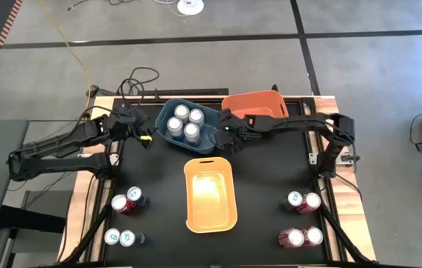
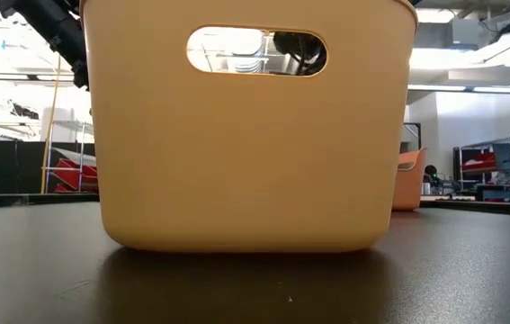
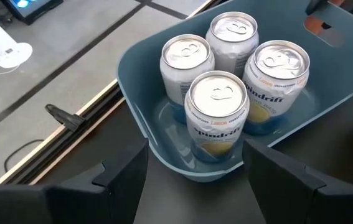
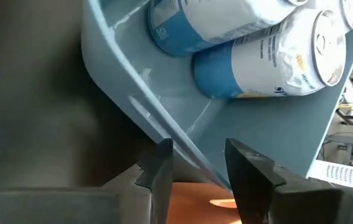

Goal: Sort soda cans
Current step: Adjust the blue bin on the table

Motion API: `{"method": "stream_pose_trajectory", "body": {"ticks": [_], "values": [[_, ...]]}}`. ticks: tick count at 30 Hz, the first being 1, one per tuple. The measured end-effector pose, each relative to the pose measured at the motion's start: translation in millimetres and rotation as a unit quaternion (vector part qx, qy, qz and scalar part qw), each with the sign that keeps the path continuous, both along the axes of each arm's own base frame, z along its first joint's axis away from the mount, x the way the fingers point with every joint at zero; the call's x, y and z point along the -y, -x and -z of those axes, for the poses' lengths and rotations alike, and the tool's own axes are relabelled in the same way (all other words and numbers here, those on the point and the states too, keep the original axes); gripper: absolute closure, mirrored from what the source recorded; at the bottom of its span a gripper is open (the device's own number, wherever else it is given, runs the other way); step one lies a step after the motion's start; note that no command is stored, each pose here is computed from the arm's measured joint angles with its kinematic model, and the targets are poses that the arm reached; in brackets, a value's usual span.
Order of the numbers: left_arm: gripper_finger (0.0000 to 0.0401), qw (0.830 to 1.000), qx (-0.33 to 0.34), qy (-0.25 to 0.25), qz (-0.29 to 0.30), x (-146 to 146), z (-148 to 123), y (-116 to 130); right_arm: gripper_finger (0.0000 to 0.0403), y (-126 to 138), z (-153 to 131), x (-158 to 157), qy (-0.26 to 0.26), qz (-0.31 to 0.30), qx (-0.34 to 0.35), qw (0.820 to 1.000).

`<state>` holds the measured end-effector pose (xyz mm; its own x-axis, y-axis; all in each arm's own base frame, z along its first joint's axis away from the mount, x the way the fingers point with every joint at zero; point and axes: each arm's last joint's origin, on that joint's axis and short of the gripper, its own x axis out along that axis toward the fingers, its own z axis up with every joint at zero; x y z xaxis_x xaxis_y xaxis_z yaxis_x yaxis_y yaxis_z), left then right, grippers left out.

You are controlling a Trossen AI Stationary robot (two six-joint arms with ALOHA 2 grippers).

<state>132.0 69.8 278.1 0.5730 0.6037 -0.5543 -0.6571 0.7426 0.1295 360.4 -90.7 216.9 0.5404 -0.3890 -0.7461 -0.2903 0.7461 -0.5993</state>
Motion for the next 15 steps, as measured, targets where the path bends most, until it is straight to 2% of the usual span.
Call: {"method": "stream_pose_trajectory", "body": {"ticks": [9, 15], "values": [[0.0148, 1.000, -0.006, -0.004, 0.004, 0, 0, 0, 0.0318, 5, -7, -14, -0.025, 0.011, -0.004, 1.000], [0.0148, 1.000, -0.006, -0.004, 0.004, 0, 0, 0, 0.0330, 2, -7, -40, -0.045, 0.003, 0.001, 0.999]]}}
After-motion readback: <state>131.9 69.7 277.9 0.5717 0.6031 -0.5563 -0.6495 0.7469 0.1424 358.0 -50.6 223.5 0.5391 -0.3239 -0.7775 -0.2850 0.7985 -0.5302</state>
